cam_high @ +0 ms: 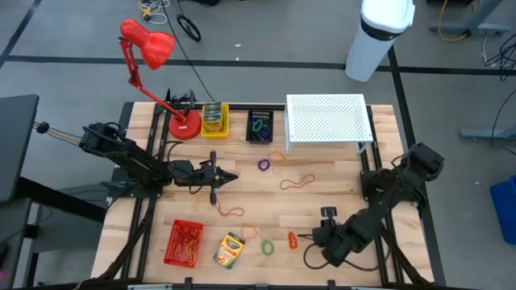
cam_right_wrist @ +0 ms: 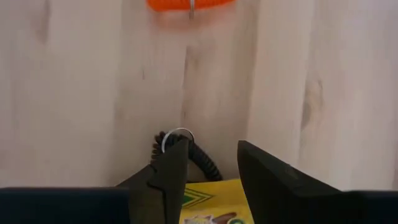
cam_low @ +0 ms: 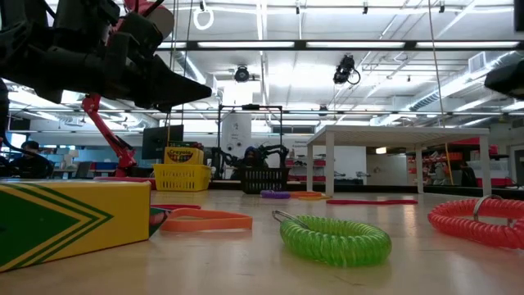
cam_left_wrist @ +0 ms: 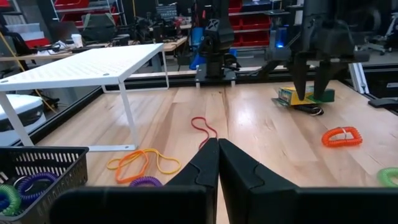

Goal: Pick & Place Office Desk Supplies
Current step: Put the black spiral keychain into the black bin

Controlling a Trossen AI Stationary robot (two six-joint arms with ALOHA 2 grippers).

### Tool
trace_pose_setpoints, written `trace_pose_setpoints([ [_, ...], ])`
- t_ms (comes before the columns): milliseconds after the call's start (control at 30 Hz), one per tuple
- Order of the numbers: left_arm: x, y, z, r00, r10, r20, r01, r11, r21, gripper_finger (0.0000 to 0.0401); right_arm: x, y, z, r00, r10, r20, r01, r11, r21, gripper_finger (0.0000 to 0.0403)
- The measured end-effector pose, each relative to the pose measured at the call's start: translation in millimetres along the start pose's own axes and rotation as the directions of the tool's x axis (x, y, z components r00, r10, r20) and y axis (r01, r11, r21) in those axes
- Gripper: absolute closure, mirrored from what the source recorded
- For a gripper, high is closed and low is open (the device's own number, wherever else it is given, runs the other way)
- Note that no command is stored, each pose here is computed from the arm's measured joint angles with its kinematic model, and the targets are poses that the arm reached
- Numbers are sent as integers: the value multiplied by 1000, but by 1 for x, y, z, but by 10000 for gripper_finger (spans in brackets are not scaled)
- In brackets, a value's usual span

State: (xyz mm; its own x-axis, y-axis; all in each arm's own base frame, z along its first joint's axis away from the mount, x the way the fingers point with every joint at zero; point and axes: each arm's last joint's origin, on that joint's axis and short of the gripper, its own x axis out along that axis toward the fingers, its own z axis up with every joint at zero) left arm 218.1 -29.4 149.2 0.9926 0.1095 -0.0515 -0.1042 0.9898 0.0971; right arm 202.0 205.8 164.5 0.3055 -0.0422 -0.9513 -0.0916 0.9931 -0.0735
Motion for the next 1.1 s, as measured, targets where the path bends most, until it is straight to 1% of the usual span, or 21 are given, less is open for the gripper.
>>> trace_pose_setpoints([
  [133,0,0,0,1000,0,0,0,1000,-9,385,14,-4,3,995,39,-95,-44,998,-51,252],
  [333,0,0,0,1000,0,-4,0,1000,-10,385,25,-11,8,982,87,-166,-102,992,-80,252],
  [433,0,0,-1,1000,0,-6,0,1000,-10,385,29,-13,9,978,93,-185,-110,990,-85,253],
  [500,0,0,0,1000,0,-6,0,1000,-12,385,31,-12,9,977,90,-192,-109,990,-92,259],
  [600,0,0,0,1000,0,-6,0,1000,-12,385,33,-11,9,977,92,-192,-114,988,-108,281],
  [800,0,0,0,1000,0,-6,0,1000,-12,385,33,-9,13,986,91,-139,-110,985,-136,359],
  [867,0,0,0,1000,0,-6,0,1000,-12,385,33,-10,14,991,70,-116,-86,986,-142,384],
  [933,0,0,0,1000,0,-6,0,1000,-12,385,32,-11,15,995,39,-90,-51,990,-135,391],
  [1100,0,0,0,1000,0,-5,0,1000,-12,385,27,-15,26,999,14,41,-11,997,-71,366],
])
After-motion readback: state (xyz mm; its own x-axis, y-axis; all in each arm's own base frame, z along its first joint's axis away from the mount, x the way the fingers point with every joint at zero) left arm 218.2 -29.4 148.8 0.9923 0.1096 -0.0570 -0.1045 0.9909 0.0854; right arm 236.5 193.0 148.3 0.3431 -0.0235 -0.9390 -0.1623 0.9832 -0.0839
